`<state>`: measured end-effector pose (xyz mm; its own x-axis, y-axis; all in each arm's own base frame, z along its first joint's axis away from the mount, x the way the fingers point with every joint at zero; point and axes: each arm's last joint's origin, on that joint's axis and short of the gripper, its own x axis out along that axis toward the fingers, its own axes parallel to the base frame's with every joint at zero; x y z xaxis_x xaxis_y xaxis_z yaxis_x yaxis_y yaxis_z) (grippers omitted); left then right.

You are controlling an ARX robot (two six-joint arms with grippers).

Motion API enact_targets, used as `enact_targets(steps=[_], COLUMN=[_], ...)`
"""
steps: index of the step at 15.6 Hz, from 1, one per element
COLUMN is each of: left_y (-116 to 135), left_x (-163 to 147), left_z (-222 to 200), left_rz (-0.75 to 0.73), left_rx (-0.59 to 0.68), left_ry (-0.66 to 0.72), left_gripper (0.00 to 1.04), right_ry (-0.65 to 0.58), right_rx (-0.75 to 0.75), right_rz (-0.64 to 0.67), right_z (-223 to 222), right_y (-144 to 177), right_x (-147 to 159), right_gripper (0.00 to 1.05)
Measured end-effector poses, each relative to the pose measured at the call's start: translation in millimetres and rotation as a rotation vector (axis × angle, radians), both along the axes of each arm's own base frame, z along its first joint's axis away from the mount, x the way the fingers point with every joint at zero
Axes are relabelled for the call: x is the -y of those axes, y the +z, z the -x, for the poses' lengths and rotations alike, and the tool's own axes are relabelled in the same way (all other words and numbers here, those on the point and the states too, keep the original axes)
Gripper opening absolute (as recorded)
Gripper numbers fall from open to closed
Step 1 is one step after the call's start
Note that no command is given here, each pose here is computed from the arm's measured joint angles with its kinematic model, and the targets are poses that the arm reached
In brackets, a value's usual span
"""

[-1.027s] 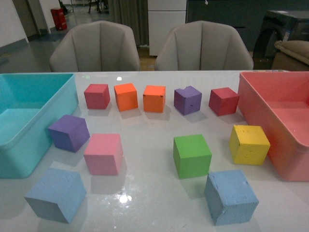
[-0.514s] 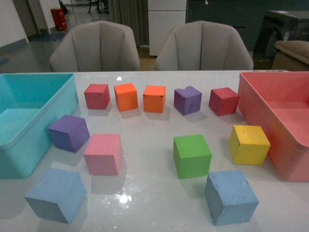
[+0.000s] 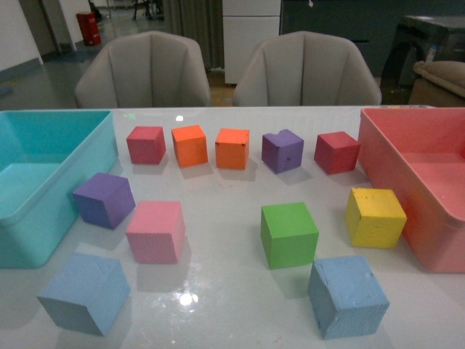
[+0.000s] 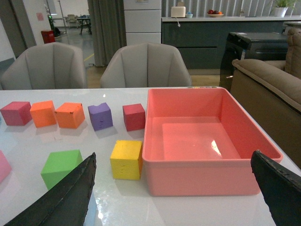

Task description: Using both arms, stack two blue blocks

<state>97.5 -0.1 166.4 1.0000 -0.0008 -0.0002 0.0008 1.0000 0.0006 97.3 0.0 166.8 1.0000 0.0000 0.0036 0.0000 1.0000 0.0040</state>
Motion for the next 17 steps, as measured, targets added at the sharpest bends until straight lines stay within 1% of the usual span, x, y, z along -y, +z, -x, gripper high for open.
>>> enact_targets(steps=[2, 3, 4, 5, 6, 7, 8, 9, 10, 11, 12, 13, 15, 17], left_y=[0.0, 0.0, 0.0, 0.1, 0.0, 0.0, 0.0, 0.0, -0.1, 0.0, 0.0, 0.0, 0.0, 0.0], left_x=[0.0, 0.0, 0.0, 0.0, 0.0, 0.0, 0.0, 0.0, 0.0, 0.0, 0.0, 0.0, 0.0, 0.0], left_z=[0.0, 0.0, 0.0, 0.0, 0.0, 0.0, 0.0, 0.0, 0.0, 0.0, 0.0, 0.0, 0.0, 0.0], left_rz=[0.000, 0.000, 0.000, 0.000, 0.000, 0.000, 0.000, 0.000, 0.000, 0.000, 0.000, 0.000, 0.000, 0.000], left_rx=[0.000, 0.000, 0.000, 0.001, 0.000, 0.000, 0.000, 0.000, 0.000, 0.000, 0.000, 0.000, 0.000, 0.000], left_ry=[0.000, 0.000, 0.000, 0.000, 0.000, 0.000, 0.000, 0.000, 0.000, 0.000, 0.000, 0.000, 0.000, 0.000], left_gripper=[0.98, 0.98, 0.98, 0.98, 0.98, 0.98, 0.98, 0.98, 0.98, 0.98, 0.98, 0.98, 0.98, 0.98], right_ry=[0.000, -0.034, -0.091, -0.101, -0.079, -0.029, 0.021, 0.066, 0.098, 0.123, 0.168, 0.195, 0.227, 0.251], right_rx=[0.000, -0.012, -0.014, -0.005, 0.040, 0.068, 0.041, -0.072, -0.210, -0.339, -0.490, -0.584, -0.703, -0.771], right_rz=[0.000, -0.007, -0.020, -0.021, -0.026, -0.034, -0.046, -0.063, -0.065, -0.052, -0.037, -0.021, -0.002, -0.001], right_z=[0.0, -1.0, -12.1, -17.1, -30.8, -49.5, -73.6, -102.3, -130.6, -152.3, -168.4, -171.8, -171.4, -168.5], right_y=[0.0, -0.4, 10.6, 17.7, 37.8, 58.9, 72.6, 74.2, 63.4, 45.5, 19.7, -2.1, -33.7, -53.3], right_x=[0.0, 0.0, 1.1, 1.0, -3.4, -11.9, -21.9, -32.2, -44.3, -57.8, -75.5, -87.1, -103.5, -117.1], right_gripper=[0.98, 0.98, 0.98, 0.98, 0.98, 0.98, 0.98, 0.98, 0.98, 0.98, 0.98, 0.98, 0.98, 0.98])
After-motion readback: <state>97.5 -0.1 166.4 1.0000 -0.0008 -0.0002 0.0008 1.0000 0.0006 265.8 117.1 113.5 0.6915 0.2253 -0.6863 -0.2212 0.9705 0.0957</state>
